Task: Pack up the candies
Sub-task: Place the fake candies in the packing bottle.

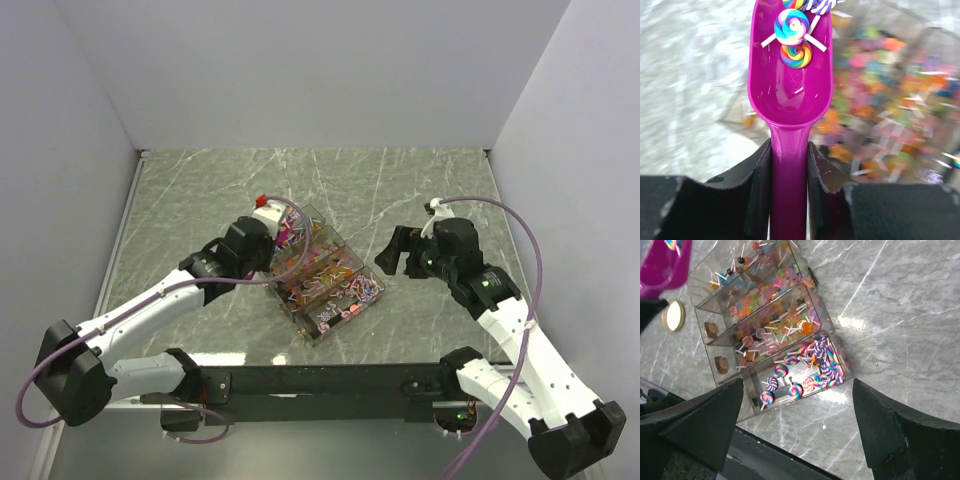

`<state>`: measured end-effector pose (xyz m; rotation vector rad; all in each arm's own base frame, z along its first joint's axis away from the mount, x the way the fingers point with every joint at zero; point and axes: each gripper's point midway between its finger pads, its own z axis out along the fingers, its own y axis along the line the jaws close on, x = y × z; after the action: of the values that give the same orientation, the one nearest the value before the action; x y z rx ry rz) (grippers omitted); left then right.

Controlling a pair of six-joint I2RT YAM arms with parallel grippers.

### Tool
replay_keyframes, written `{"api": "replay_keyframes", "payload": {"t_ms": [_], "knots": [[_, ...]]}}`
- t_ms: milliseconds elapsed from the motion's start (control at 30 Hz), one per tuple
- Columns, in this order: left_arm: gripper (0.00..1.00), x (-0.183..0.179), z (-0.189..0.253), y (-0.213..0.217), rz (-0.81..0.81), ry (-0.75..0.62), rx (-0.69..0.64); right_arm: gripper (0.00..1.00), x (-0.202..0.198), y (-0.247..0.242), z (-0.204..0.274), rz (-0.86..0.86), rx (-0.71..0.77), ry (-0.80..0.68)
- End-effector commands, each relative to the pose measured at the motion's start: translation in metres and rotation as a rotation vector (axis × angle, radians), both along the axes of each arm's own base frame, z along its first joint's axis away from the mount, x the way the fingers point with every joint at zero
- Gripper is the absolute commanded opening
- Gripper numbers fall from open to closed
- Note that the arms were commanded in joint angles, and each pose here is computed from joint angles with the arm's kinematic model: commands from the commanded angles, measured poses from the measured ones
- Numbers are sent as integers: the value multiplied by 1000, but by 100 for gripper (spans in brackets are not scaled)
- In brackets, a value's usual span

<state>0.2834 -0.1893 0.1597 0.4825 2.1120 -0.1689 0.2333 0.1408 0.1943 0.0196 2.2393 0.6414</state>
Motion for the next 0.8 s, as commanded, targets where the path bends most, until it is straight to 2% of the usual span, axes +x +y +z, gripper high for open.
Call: {"api": "replay_keyframes", "payload": {"t_ms": [0, 233, 333, 767], "knots": [[1, 19, 14, 26, 70, -39, 75, 95, 4, 4, 13, 24, 29, -68], [1, 46, 3, 81, 202, 5, 188, 96, 1, 0, 16, 42, 2, -112], [1, 53, 2, 98, 206, 22, 266, 96, -1, 1, 17, 56, 3, -124], [1, 57, -8, 118, 180, 99, 461, 96, -4, -4, 21, 54, -10, -170]]}}
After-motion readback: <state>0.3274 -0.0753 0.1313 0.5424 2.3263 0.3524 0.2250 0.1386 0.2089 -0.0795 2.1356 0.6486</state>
